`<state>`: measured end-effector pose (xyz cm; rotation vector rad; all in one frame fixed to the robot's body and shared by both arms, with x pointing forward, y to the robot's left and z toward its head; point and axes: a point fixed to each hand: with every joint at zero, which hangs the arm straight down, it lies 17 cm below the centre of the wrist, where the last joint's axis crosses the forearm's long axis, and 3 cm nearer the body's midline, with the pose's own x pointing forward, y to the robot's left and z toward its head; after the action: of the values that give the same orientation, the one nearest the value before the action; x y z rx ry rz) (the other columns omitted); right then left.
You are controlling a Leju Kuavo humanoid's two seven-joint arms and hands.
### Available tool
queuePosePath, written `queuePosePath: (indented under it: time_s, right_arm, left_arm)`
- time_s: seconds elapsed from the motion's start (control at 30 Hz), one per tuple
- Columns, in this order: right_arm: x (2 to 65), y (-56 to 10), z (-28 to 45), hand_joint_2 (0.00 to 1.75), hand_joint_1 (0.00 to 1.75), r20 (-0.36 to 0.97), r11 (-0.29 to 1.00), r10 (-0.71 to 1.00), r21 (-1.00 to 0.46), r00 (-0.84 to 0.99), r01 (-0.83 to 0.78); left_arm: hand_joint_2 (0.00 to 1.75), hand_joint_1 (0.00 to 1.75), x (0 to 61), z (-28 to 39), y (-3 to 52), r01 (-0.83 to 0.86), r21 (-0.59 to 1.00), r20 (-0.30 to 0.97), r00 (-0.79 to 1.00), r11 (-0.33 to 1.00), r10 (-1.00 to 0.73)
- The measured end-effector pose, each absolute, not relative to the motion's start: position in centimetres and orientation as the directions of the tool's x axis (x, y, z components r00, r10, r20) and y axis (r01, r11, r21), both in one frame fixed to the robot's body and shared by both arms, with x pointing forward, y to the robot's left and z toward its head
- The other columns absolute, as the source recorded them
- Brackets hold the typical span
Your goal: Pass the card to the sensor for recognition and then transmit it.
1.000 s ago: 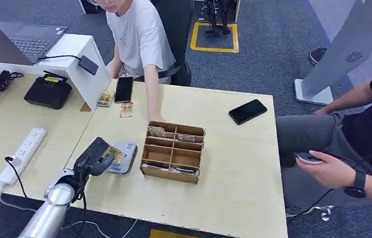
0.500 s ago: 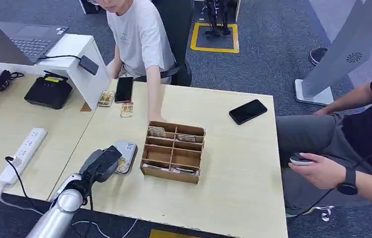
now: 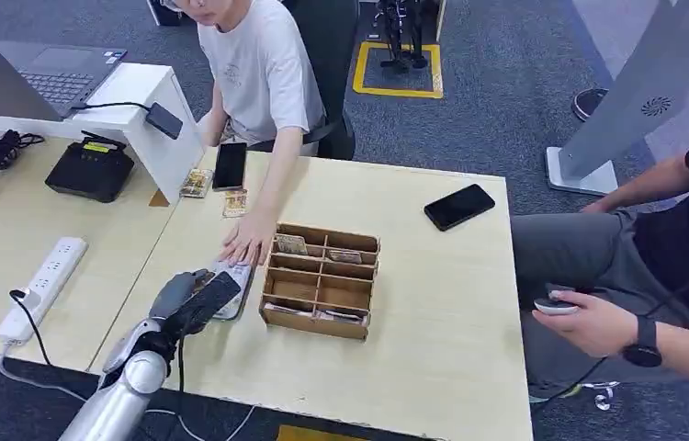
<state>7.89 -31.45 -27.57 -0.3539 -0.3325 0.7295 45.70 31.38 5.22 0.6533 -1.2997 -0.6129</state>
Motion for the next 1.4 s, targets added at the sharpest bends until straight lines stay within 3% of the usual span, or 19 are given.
queuePosePath:
  time_s: [1.4]
  right_arm:
    - [8.5, -31.0, -27.5, 1.75, 0.0, 0.184, 0.674, 0.716, -0.432, 0.673, -0.599]
  left_arm:
    - [1.75, 1.75, 46.5, 6.3, 32.2, -0.056, 0.846, 0.531, 0.173, 0.53, -0.829]
